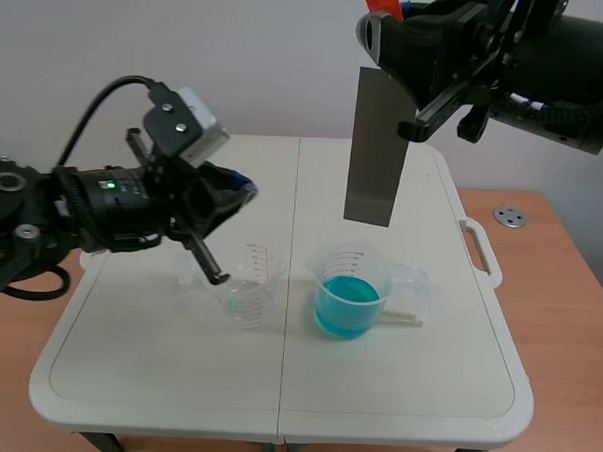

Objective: Hold the metal plate by the orange handle, dip it into the blue solution, take it out and point at it, then put the plate back in the beaker on the left.
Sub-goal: 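Lower the plate into the blue solution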

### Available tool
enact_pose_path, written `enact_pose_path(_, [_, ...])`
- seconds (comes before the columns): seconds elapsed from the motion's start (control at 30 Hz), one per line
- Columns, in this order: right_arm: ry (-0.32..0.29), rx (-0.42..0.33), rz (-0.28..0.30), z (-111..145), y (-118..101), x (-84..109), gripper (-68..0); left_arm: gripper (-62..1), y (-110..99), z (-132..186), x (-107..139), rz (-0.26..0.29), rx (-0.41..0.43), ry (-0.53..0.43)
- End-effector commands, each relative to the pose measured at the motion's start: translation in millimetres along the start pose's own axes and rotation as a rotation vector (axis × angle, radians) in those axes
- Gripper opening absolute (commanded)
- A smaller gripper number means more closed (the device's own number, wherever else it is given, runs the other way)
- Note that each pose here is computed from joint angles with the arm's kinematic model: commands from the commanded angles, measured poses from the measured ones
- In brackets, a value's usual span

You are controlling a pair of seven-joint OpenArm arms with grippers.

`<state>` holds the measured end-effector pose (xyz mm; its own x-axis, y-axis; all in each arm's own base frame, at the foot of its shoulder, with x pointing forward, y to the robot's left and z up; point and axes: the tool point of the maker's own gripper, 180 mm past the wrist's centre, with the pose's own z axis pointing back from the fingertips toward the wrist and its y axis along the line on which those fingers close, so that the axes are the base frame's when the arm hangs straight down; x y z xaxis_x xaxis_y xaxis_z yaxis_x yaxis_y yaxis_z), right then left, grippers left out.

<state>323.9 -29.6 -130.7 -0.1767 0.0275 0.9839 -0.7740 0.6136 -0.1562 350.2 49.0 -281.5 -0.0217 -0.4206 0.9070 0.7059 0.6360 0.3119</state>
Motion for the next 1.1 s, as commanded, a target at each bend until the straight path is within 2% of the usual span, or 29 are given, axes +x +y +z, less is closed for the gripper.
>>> enact_pose_path(0.0, [-0.044,-0.001,0.017,-0.6,-1.6,14.4,-66.2,-60.3,16.3,24.3,-5.6,-0.021,0.033,0.008])
enact_pose_path(0.17, [-0.042,-0.001,0.017,-0.7,-1.4,14.0,-66.2,-60.3,50.8,89.8,-34.1,-0.007,0.131,0.070])
enact_pose_path(0.33, [-0.030,-0.006,0.013,-0.4,-3.4,8.9,-66.2,-60.3,77.3,161.6,-70.1,-0.003,0.250,0.190])
enact_pose_path(0.47, [-0.011,-0.015,-0.007,0.6,-7.0,-0.5,-66.2,-60.3,93.2,221.3,-97.2,-0.020,0.381,0.317])
enact_pose_path(0.53, [-0.006,-0.016,-0.018,0.9,-7.8,-4.7,-66.2,-60.3,91.5,247.1,-110.7,-0.014,0.420,0.384])
enact_pose_path(0.63, [-0.008,0.003,-0.029,1.7,-5.7,-8.5,-66.2,-60.3,75.0,278.5,-131.7,0.016,0.444,0.478])
enact_pose_path(0.7, [-0.010,0.000,-0.036,2.2,-6.8,-10.3,-66.2,-60.3,55.7,294.7,-146.4,0.058,0.440,0.534])
enact_pose_path(1.07, [0.002,0.010,-0.067,0.7,-4.8,-25.8,-66.2,-60.3,-56.5,364.1,-222.6,0.375,0.502,0.778])
